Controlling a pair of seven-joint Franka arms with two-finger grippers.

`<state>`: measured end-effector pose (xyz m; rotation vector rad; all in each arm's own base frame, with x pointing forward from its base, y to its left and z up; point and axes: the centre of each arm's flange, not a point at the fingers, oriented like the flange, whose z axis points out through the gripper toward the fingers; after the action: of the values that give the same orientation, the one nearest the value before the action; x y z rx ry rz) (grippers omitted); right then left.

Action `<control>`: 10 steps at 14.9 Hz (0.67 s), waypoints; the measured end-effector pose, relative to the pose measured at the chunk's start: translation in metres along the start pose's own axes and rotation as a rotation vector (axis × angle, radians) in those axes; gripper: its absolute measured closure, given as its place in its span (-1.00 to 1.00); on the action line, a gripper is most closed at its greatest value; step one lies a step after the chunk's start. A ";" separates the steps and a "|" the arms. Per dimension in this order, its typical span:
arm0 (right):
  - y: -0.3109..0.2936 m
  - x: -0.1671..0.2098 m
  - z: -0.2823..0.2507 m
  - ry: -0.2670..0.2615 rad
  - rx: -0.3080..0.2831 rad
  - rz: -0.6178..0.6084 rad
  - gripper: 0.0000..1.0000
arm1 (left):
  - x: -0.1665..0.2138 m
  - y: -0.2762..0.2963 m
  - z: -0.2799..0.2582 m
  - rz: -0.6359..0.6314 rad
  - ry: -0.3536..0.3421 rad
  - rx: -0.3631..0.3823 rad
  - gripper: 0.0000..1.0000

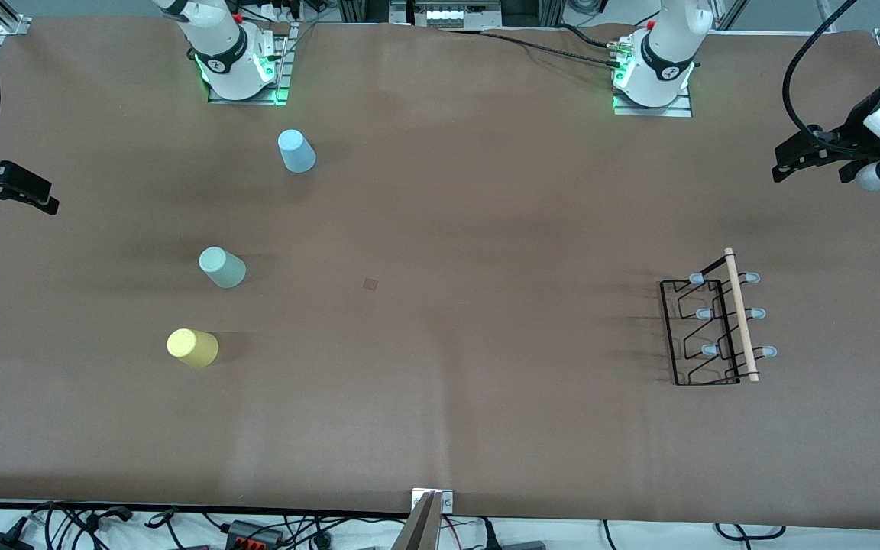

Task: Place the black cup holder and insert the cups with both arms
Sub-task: 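Reach the left gripper to the rack while the right gripper reaches the teal cup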

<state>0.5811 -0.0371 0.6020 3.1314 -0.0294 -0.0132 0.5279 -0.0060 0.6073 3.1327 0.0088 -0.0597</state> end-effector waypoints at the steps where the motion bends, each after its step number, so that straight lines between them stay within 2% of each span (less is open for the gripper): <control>1: 0.000 0.000 0.000 0.000 0.000 0.000 -1.00 | 0.000 0.000 0.001 0.000 -0.003 0.000 -1.00; 2: 0.000 0.000 0.000 0.000 0.000 0.000 -1.00 | 0.000 0.000 0.004 0.000 -0.018 0.000 -1.00; 5: 0.000 0.000 0.000 0.000 0.001 0.000 -1.00 | 0.001 -0.001 0.024 -0.001 -0.119 0.001 -1.00; 7: 0.000 0.000 0.000 0.000 0.010 0.003 -1.00 | 0.013 -0.002 0.048 -0.004 -0.173 0.001 -1.00; 10: 0.002 0.002 0.002 0.008 0.045 0.016 -1.00 | 0.039 -0.004 0.073 -0.007 -0.209 0.001 -1.00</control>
<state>0.5834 -0.0395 0.6001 3.1764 -0.0551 -0.0007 0.5641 -0.0027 0.5333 3.1096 0.0176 -0.3860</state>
